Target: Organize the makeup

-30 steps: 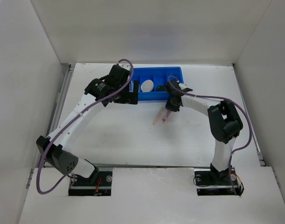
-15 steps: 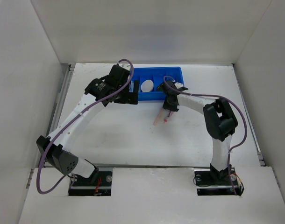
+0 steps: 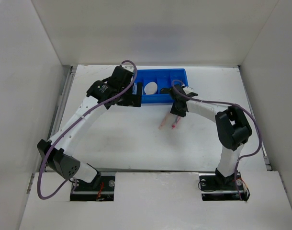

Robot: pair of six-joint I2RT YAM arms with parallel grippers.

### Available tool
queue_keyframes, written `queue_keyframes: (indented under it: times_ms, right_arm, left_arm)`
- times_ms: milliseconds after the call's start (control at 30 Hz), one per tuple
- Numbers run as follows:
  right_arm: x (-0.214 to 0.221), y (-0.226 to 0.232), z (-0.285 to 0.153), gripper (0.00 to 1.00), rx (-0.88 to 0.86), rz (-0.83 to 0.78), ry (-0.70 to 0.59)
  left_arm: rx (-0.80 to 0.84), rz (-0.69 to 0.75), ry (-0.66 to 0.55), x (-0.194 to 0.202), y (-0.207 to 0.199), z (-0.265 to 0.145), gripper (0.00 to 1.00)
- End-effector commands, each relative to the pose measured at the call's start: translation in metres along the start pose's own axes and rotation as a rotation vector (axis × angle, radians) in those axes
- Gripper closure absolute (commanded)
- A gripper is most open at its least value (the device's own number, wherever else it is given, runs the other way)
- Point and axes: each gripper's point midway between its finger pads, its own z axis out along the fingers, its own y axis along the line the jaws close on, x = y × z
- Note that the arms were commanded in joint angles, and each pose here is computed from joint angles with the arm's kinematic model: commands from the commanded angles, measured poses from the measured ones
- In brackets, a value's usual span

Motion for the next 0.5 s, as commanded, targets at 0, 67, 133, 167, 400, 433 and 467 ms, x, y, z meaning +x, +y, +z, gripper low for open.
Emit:
queue_keyframes:
  times_ms: [0, 67, 133, 167, 400, 433, 467]
  right_arm:
    - [-0.021, 0.005, -0.022, 0.62, -0.040, 0.060, -0.089]
    - [-0.022, 0.004, -0.022, 0.62, -0.033, 0.061, -0.097]
    - [-0.024, 0.003, -0.022, 0.62, -0.027, 0.070, -0.104]
    - [-0.024, 0.003, -0.022, 0.62, -0.027, 0.070, -0.104]
    - [-0.011, -0.003, -0.007, 0.62, 0.008, 0.051, -0.073]
    - [-0.011, -0.003, -0.007, 0.61, 0.008, 0.051, -0.073]
    - [-0.008, -0.005, -0.006, 0.61, 0.015, 0.048, -0.067]
  left_arm:
    - [0.010, 0.003, -0.028, -0.011, -0.001, -0.007, 0.00]
    - [0.010, 0.003, -0.028, -0.011, -0.001, -0.007, 0.00]
    - [0.010, 0.003, -0.028, -0.011, -0.001, -0.007, 0.00]
    - [0.010, 0.003, -0.028, -0.011, -0.001, -0.007, 0.00]
    - [0.007, 0.005, -0.019, -0.009, 0.000, -0.007, 0.00]
    - [0.007, 0.005, -0.019, -0.009, 0.000, -0.007, 0.00]
    - [0.007, 0.005, -0.019, -0.009, 0.000, -0.007, 0.00]
